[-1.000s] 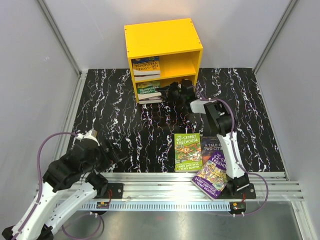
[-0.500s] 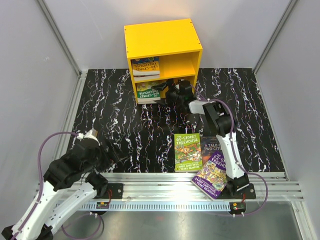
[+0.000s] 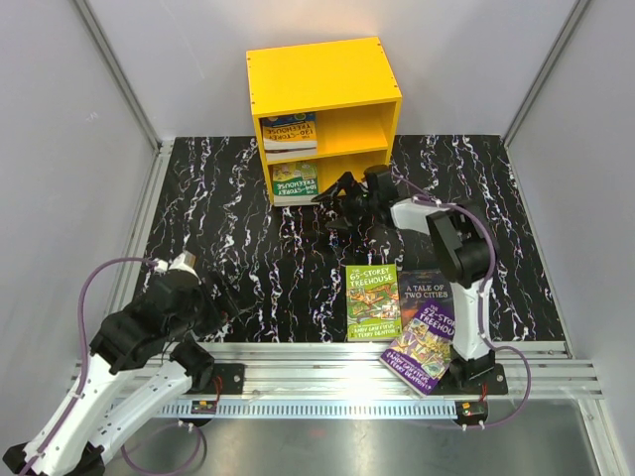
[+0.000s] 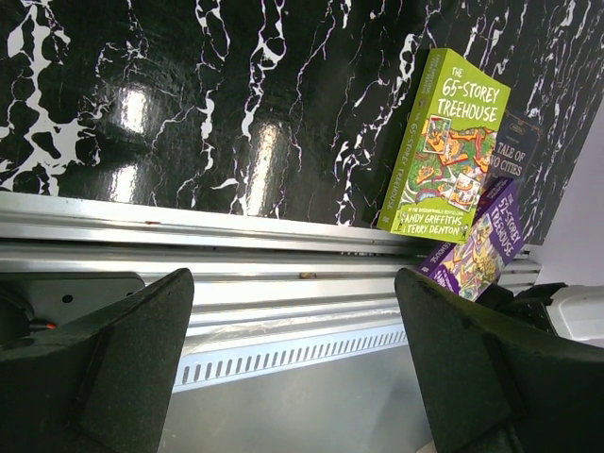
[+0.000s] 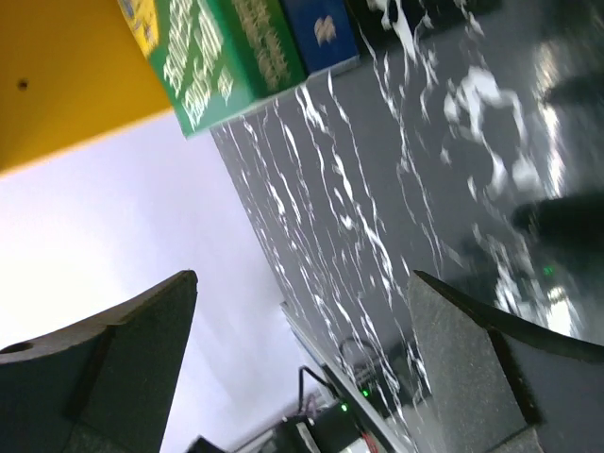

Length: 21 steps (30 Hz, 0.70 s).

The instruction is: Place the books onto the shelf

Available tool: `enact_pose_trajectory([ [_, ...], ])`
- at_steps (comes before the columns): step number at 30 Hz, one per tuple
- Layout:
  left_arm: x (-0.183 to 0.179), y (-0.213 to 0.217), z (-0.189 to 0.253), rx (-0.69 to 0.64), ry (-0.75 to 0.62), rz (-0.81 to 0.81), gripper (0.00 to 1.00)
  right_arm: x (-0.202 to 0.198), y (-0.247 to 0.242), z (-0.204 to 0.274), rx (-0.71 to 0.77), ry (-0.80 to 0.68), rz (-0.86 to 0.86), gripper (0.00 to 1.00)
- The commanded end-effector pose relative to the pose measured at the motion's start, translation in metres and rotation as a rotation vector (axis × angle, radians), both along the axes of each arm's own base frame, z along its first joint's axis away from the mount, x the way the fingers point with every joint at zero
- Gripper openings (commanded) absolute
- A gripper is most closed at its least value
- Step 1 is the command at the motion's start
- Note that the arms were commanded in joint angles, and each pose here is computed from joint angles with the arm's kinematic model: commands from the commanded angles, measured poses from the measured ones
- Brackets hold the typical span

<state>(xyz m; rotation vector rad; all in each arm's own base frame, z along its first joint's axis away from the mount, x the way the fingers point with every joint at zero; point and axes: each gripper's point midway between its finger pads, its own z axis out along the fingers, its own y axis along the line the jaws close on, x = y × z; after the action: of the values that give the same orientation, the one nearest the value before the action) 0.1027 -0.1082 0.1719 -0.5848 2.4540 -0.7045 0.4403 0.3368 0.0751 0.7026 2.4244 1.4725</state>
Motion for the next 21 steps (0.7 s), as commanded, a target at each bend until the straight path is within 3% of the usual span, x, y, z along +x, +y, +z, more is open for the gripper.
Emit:
enact_pose_trajectory([
  [1,0.014,-0.001,0.015,0.005,-0.063,0.009,0.90,-0.014,-0.036,0.044,-0.054,-0.095,-0.008,1.00],
  [7,0.031,-0.027,-0.002,-0.021,-0.058,-0.064,0.89,-0.071,-0.099,0.082,-0.293,-0.149,0.025,1.00],
  [12,0.050,-0.074,-0.022,-0.137,-0.035,-0.175,0.87,-0.141,-0.166,0.066,-0.457,-0.050,0.054,1.00],
  [16,0.062,-0.114,-0.040,-0.166,-0.011,-0.267,0.87,-0.202,-0.201,0.034,-0.489,0.092,0.052,1.00],
  [21,0.072,-0.181,-0.076,-0.126,0.087,-0.418,0.87,-0.250,-0.200,0.001,-0.437,0.249,0.049,1.00],
])
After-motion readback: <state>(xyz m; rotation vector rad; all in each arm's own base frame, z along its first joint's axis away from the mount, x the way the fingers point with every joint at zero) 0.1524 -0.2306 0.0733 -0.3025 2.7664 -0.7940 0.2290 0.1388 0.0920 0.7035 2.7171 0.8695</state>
